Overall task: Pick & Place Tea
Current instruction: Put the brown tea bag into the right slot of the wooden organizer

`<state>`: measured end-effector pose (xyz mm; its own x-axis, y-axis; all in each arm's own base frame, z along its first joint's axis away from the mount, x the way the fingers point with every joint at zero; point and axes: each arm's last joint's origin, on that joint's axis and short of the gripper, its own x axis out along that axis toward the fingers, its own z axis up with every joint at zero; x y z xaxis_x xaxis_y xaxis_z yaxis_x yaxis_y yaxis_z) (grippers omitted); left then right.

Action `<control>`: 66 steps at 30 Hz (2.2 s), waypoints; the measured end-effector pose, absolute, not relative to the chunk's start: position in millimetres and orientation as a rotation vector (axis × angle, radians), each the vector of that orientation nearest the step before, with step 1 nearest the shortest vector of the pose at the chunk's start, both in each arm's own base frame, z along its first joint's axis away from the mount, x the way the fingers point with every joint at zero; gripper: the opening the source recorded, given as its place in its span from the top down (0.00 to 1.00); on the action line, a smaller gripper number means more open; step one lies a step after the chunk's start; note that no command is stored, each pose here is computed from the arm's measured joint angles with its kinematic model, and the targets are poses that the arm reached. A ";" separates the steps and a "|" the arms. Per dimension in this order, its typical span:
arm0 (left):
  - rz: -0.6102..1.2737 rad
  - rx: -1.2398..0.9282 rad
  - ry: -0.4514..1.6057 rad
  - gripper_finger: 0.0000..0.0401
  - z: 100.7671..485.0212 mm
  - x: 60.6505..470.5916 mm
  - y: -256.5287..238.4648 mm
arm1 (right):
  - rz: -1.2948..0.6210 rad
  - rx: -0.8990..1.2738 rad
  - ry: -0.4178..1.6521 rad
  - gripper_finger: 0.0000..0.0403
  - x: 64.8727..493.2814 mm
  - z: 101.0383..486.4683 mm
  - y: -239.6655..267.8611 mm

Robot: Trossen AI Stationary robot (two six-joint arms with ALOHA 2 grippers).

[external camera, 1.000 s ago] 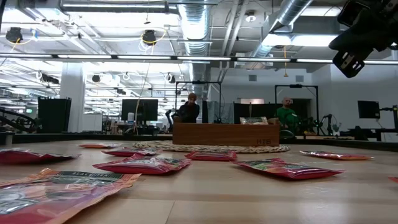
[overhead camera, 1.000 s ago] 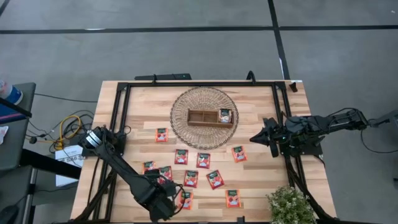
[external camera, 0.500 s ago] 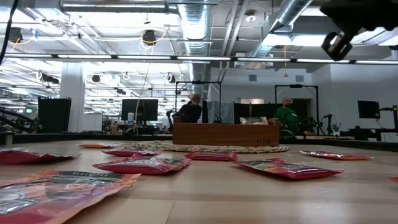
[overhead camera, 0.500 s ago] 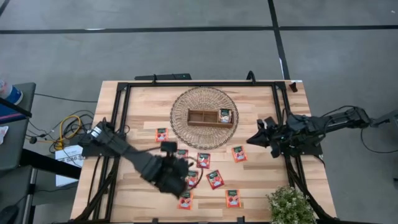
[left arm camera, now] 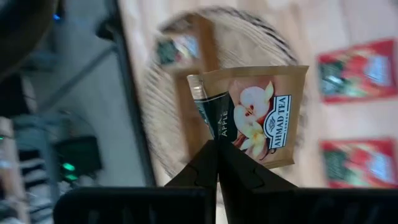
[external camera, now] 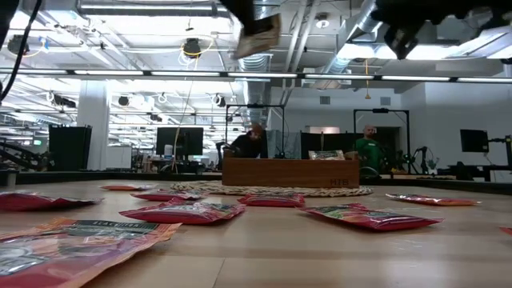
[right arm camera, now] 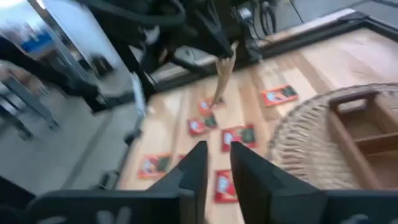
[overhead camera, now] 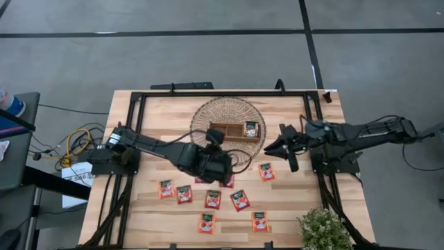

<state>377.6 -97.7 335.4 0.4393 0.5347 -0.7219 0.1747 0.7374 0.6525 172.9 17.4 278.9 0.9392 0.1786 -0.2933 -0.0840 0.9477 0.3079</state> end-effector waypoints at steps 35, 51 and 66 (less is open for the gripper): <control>0.382 0.789 1.040 1.00 342.8 399.3 -55.4 | 0.029 0.194 0.412 0.51 274.1 301.3 -30.7; 0.392 0.773 1.016 1.00 344.1 402.0 -53.5 | 0.023 0.211 0.405 0.61 278.7 300.0 -31.9; 0.388 0.773 1.014 1.00 344.2 402.2 -53.5 | 0.027 0.213 0.395 0.88 278.7 301.0 -33.5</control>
